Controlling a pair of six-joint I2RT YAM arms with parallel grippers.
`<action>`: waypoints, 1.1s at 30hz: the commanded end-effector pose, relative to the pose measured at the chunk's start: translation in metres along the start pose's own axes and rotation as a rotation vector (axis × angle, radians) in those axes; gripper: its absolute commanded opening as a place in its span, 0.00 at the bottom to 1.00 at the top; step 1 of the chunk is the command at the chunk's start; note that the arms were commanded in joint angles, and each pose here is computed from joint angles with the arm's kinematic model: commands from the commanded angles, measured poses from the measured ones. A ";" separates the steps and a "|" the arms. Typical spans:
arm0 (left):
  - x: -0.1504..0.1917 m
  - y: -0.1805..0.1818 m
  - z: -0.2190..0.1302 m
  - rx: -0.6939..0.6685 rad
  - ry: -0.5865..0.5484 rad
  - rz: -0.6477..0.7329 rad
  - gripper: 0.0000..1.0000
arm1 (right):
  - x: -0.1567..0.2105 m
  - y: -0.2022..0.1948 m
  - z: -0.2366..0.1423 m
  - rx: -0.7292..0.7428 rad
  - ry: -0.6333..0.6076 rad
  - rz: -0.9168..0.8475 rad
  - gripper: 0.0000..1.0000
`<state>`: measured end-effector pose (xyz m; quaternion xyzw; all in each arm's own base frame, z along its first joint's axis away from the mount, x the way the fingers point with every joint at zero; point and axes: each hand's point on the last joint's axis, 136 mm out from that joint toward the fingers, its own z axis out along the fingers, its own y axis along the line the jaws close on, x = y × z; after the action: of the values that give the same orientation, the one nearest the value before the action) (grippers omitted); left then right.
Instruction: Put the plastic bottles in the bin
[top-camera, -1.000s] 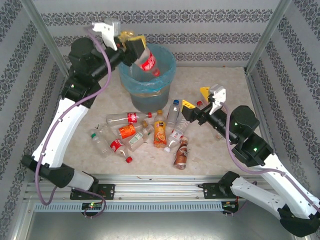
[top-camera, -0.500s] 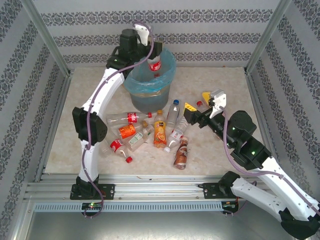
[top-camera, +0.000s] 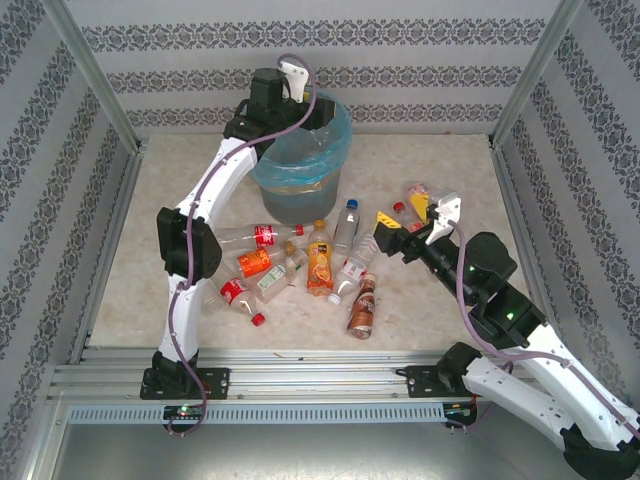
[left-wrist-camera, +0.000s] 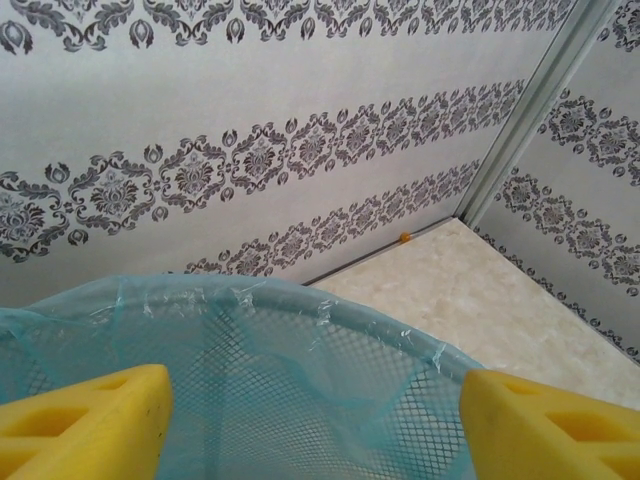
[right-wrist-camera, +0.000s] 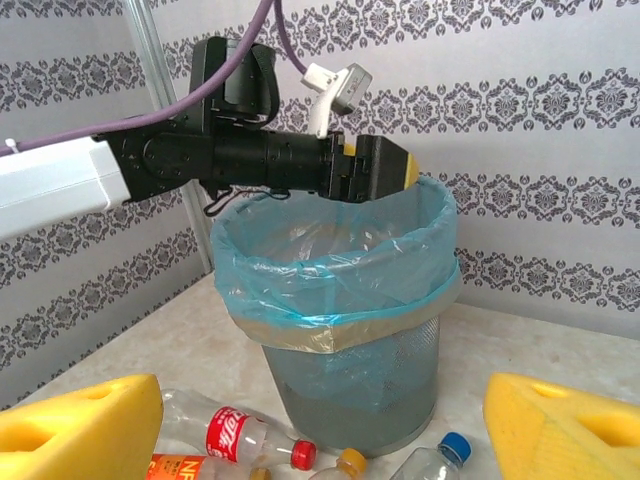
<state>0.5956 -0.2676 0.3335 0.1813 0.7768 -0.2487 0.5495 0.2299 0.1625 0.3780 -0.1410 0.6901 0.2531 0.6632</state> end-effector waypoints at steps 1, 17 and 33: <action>-0.017 -0.005 -0.009 0.026 -0.033 0.004 0.75 | -0.001 -0.002 -0.002 0.015 -0.014 0.022 0.83; -0.052 -0.022 -0.035 0.061 -0.090 -0.033 0.67 | 0.002 -0.019 0.003 0.120 0.022 0.036 0.82; -0.020 -0.114 -0.149 0.097 -0.134 0.032 0.67 | 0.142 -0.074 0.043 0.407 0.768 0.221 0.71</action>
<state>0.4373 -0.2590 0.4365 0.1913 0.7330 -0.2904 0.5846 0.3129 0.1442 0.2598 -0.0331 0.9020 0.1045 0.4176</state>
